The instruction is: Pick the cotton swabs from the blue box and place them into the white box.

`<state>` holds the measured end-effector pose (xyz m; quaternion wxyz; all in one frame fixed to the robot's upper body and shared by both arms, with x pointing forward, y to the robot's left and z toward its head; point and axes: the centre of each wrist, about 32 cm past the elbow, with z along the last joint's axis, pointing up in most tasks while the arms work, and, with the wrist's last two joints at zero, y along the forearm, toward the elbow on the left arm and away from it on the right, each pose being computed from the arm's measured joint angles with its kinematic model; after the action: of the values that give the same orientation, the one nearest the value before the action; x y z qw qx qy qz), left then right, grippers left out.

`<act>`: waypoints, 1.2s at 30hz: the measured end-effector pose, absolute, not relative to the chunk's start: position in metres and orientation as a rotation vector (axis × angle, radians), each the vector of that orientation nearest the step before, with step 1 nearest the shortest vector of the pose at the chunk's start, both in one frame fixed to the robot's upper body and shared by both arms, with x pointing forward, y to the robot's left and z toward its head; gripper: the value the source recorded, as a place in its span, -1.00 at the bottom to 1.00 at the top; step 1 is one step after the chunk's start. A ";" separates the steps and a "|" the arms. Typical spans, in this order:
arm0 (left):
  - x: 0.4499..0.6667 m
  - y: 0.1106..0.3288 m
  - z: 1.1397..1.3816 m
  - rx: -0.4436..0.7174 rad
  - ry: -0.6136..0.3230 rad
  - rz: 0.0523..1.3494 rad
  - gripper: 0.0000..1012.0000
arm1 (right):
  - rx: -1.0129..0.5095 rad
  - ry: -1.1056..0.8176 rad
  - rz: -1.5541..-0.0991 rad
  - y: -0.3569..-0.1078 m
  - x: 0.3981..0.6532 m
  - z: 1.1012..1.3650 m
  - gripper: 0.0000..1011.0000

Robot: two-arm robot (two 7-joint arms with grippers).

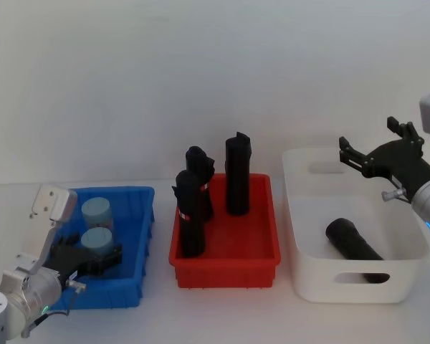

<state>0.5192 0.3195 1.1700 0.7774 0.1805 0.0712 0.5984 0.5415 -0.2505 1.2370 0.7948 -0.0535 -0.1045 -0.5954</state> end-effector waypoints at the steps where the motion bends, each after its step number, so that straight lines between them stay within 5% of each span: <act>1: 0.520 0.319 1.170 0.384 0.149 1.294 0.98 | -0.115 -0.225 -1.280 -0.251 0.542 1.237 0.98; 17: 0.523 0.313 1.173 0.351 0.122 1.290 0.98 | -0.115 -0.225 -1.280 -0.251 0.542 1.237 0.98; 29: 0.524 0.311 1.173 0.343 0.115 1.289 0.34 | -0.115 -0.225 -1.280 -0.251 0.542 1.237 0.98; 36: 0.524 0.311 1.174 0.341 0.113 1.289 0.32 | -0.115 -0.225 -1.280 -0.251 0.542 1.237 0.98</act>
<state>0.5243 0.3110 1.1736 0.7846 0.1580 0.0523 0.5973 0.5415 -0.2505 1.2370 0.7948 -0.0535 -0.1045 -0.5954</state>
